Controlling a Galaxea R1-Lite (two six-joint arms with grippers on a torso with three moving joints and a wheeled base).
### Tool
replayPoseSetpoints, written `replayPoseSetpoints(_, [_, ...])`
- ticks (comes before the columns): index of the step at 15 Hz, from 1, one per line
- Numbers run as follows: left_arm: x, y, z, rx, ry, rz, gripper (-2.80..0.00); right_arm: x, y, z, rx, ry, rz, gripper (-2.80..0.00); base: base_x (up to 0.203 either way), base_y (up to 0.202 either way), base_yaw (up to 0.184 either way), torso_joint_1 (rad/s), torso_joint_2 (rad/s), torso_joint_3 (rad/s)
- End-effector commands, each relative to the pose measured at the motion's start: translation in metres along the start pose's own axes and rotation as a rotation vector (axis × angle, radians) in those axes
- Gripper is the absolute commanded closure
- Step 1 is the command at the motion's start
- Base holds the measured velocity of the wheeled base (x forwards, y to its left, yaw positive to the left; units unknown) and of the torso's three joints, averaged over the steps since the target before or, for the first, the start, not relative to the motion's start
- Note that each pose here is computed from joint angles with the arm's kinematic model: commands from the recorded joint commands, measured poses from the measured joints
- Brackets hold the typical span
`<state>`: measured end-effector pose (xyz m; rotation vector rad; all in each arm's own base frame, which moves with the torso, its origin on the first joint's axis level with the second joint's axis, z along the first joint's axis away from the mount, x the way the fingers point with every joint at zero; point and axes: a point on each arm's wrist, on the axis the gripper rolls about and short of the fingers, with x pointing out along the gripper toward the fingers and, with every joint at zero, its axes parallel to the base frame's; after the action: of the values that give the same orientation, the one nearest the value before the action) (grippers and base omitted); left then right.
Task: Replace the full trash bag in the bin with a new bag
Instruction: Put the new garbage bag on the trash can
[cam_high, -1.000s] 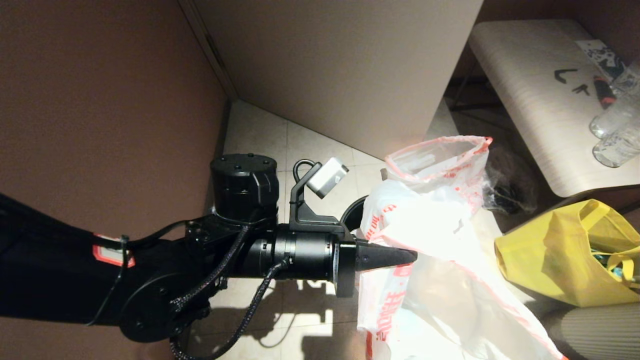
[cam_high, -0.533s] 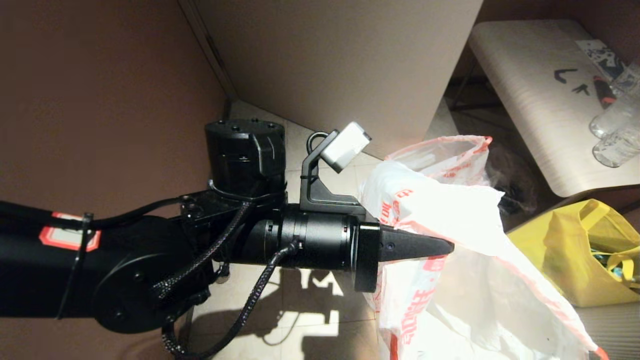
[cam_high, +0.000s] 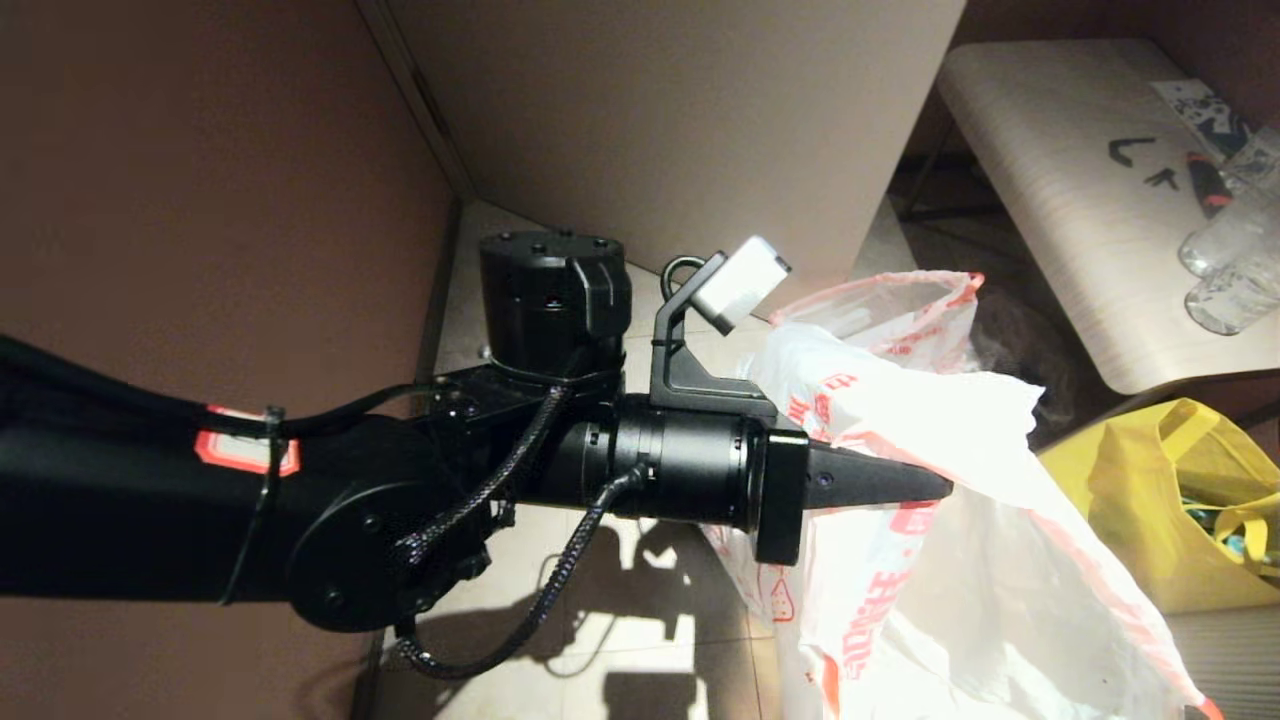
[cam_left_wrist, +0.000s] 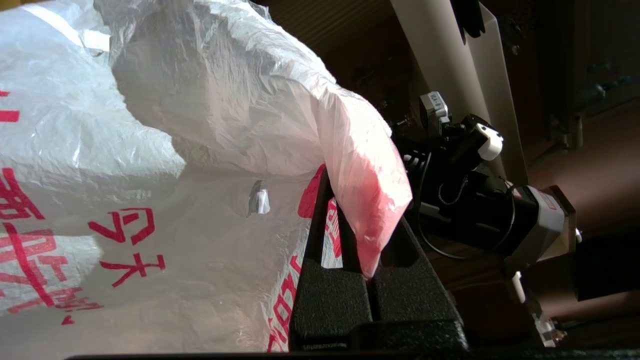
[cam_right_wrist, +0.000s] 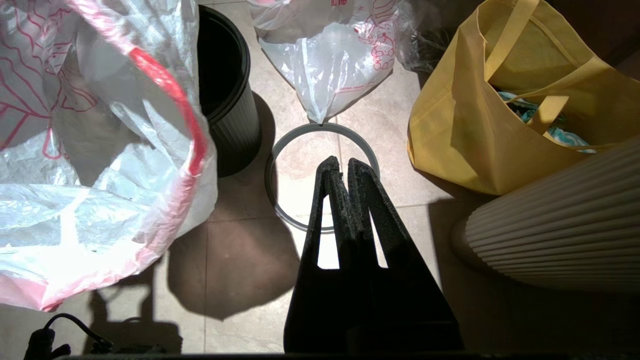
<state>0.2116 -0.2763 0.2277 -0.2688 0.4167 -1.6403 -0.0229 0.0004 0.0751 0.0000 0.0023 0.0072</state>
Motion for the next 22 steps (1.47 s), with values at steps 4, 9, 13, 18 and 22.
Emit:
replayPoseSetpoints(4, [0.006, 0.029, -0.019, -0.039, 0.033, -0.011, 0.00, 0.000, 0.000, 0.000, 0.000, 0.001, 0.000, 0.00, 0.000, 0.000, 0.000, 0.000, 0.00, 0.000])
replayPoseSetpoints(9, [-0.051, 0.051, -0.030, -0.026, -0.035, 0.078, 0.00, 0.000, 0.000, 0.000, 0.000, 0.001, 0.000, 0.00, 0.000, 0.000, 0.000, 0.000, 0.00, 0.000])
replayPoseSetpoints(13, [-0.088, 0.054, -0.041, -0.039, -0.063, 0.147, 0.00, 0.000, 0.000, 0.000, -0.002, 0.001, 0.000, 0.00, 0.000, 0.000, 0.000, 0.000, 0.00, 0.000])
replayPoseSetpoints(18, [-0.109, 0.035, -0.050, -0.051, -0.074, 0.188, 0.00, 0.000, 0.000, 0.000, -0.013, 0.001, 0.008, 0.00, 0.000, 0.000, 0.000, 0.000, 0.00, 0.000])
replayPoseSetpoints(22, [-0.130, 0.027, -0.076, -0.130, -0.055, 0.248, 0.00, -0.001, 0.000, 0.010, -0.122, -0.005, 0.021, 0.00, 0.000, 0.000, 0.000, 0.000, 0.00, 0.000])
